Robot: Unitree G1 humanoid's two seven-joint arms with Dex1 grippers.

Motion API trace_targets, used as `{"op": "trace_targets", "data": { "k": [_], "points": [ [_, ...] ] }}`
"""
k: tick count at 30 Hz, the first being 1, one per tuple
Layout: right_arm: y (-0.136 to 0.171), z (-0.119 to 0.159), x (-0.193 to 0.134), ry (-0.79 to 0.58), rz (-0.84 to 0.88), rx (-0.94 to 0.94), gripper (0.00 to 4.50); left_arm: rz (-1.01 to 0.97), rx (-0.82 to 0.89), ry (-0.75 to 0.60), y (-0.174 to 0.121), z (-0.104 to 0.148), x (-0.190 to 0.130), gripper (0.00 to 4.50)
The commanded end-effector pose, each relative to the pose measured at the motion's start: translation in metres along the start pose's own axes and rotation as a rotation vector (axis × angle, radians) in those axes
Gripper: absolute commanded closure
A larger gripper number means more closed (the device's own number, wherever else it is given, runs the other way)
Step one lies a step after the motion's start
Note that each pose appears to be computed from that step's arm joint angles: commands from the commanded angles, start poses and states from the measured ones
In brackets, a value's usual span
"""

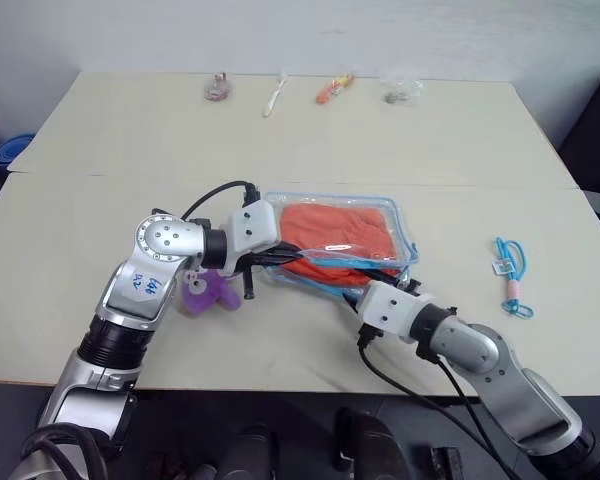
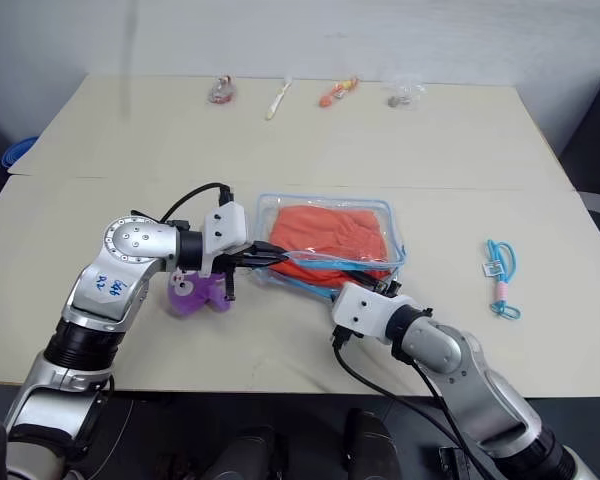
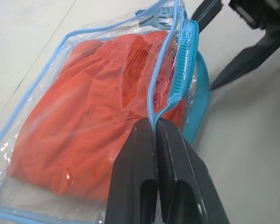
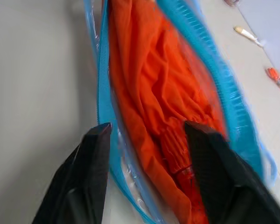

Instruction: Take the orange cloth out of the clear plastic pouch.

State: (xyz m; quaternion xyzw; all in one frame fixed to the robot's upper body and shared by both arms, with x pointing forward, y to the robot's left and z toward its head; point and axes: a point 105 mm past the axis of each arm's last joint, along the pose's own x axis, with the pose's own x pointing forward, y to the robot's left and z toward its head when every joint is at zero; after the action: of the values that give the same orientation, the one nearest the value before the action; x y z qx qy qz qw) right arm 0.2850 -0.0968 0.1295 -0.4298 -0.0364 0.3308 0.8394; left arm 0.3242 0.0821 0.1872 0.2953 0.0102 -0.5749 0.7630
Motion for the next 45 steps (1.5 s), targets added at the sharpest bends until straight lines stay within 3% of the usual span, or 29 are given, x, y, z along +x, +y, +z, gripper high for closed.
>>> {"op": "trace_targets", "data": {
  "k": [1,11,21,36,40,45],
  "points": [
    [-0.006,0.007,0.002,-0.027,-0.043,-0.043,1.61,0.002,0.042,-0.035,-0.001,0.013,-0.004,4.50],
    [-0.003,0.001,0.012,-0.009,-0.039,-0.171,1.61,-0.015,0.035,-0.052,-0.005,0.018,-0.001,4.50],
    [-0.002,-0.004,0.045,0.004,-0.022,-0.319,1.61,-0.025,0.028,-0.069,-0.007,0.023,0.002,4.50],
    [-0.006,-0.033,0.073,0.096,-0.072,-0.316,1.61,-0.005,-0.001,-0.066,-0.005,0.021,-0.001,4.50],
    [-0.004,-0.030,0.075,0.079,-0.061,-0.295,2.40,-0.002,-0.002,-0.063,-0.005,0.019,-0.001,4.50],
    [-0.005,-0.028,0.072,0.066,-0.062,-0.297,4.19,0.006,-0.004,-0.059,-0.004,0.018,-0.002,4.50]
  ]
}}
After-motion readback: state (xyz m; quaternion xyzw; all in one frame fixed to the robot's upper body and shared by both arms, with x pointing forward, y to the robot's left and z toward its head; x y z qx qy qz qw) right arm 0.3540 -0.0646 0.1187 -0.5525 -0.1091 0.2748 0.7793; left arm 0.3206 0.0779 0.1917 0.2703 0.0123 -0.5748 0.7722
